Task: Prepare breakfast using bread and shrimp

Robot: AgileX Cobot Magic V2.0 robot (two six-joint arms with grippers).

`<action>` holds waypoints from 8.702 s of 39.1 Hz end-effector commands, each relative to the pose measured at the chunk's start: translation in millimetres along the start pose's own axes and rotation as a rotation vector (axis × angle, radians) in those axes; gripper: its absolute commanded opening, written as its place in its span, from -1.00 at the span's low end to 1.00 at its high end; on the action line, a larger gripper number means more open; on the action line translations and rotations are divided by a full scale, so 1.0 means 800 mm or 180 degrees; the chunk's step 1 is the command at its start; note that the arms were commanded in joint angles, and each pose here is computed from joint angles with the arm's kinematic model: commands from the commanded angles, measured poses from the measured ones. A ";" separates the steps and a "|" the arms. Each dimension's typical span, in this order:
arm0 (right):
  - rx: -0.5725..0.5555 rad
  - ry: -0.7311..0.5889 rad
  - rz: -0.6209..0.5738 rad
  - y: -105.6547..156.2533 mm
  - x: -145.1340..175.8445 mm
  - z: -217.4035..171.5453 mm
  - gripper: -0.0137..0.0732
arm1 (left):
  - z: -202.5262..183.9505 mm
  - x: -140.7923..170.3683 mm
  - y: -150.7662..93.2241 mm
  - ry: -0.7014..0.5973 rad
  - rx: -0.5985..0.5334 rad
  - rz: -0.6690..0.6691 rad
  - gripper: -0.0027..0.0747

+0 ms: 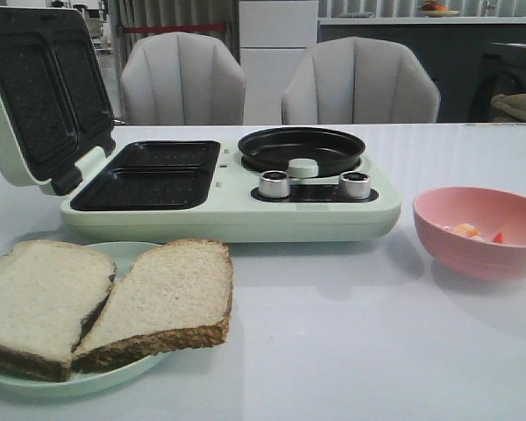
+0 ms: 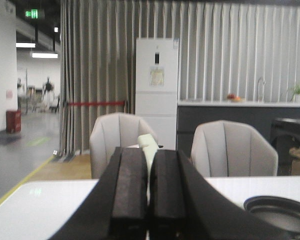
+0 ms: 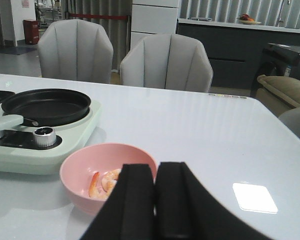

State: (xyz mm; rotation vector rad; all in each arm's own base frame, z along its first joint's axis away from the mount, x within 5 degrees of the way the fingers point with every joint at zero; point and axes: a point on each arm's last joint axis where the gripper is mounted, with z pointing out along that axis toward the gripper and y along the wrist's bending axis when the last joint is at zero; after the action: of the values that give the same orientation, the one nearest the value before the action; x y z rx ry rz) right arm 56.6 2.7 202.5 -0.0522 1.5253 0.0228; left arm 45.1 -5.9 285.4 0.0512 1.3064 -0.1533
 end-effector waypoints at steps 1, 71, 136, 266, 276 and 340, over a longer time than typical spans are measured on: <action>0.0017 -0.0415 -0.0019 -0.001 -0.019 -0.004 -0.33 | 0.015 -0.041 -0.001 0.0189 -0.0044 -0.0030 -0.64; 0.0017 -0.0415 -0.0019 -0.001 -0.019 -0.004 -0.33 | 0.050 -0.005 -0.019 0.1956 0.1406 0.2733 0.45; 0.0017 -0.0415 -0.0019 -0.001 -0.019 -0.004 -0.33 | 0.095 0.153 -0.098 0.2853 0.2688 0.4060 0.45; 0.0017 -0.0415 -0.0019 -0.001 -0.019 -0.004 -0.33 | 0.329 0.052 -0.127 0.1776 0.1216 0.4568 -0.63; 0.0017 -0.0415 -0.0019 -0.001 -0.019 -0.004 -0.33 | 0.398 0.075 -0.124 0.1748 0.1189 0.4516 -0.63; 0.0017 -0.0415 -0.0019 -0.001 -0.019 -0.004 -0.33 | 0.459 0.207 -0.115 0.2513 0.1094 0.3936 0.63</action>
State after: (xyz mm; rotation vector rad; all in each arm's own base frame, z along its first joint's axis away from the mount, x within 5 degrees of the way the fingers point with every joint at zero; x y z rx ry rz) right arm 56.6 2.7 202.5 -0.0522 1.5253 0.0228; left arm 433.0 -155.3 194.4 1.3776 1.7935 0.7957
